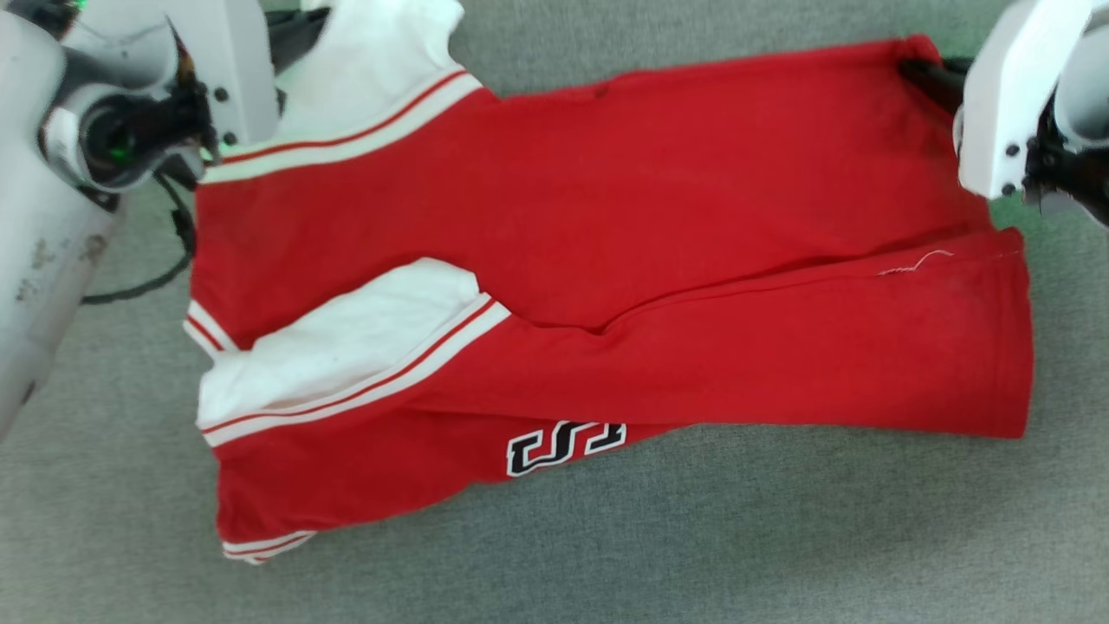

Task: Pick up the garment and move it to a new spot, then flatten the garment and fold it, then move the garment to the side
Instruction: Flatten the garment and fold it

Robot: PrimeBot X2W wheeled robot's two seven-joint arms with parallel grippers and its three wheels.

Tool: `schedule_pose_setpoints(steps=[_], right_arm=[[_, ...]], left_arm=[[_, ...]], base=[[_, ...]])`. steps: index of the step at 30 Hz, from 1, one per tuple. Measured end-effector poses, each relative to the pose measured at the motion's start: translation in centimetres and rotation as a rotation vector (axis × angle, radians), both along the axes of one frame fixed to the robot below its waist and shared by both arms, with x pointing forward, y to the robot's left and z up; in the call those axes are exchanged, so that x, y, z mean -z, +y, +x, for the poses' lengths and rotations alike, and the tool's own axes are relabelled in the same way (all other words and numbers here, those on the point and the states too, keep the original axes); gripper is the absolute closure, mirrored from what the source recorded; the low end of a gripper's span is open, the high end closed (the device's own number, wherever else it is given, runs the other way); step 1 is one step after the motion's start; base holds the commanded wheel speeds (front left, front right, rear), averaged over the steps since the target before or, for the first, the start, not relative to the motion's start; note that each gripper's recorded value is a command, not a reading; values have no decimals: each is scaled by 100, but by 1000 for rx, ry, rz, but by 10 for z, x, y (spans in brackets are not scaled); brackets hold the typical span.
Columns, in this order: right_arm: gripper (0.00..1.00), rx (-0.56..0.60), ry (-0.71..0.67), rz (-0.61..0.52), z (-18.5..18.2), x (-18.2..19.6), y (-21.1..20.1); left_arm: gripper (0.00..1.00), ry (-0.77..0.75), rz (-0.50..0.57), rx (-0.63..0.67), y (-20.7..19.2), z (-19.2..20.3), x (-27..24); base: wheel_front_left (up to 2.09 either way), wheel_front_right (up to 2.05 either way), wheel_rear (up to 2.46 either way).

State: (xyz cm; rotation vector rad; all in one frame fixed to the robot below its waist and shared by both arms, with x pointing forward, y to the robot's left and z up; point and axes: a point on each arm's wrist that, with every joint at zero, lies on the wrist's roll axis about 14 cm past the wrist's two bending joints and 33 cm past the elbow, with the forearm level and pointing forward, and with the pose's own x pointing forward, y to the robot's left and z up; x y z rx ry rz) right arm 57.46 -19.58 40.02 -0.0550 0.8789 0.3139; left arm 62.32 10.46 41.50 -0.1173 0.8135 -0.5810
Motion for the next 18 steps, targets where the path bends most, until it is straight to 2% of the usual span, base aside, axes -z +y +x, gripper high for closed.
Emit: schedule_pose_setpoints(steps=[9, 18], right_arm=[[100, -12, -132, 30, -14, -41, -2], [100, -81, -217, 49, -41, -72, 5]], left_arm=[[100, -209, -131, 4, -8, -19, -77], [100, -340, -249, 52, 3, -90, -119]], base=[[0, 0, 0], [0, 0, 0]])
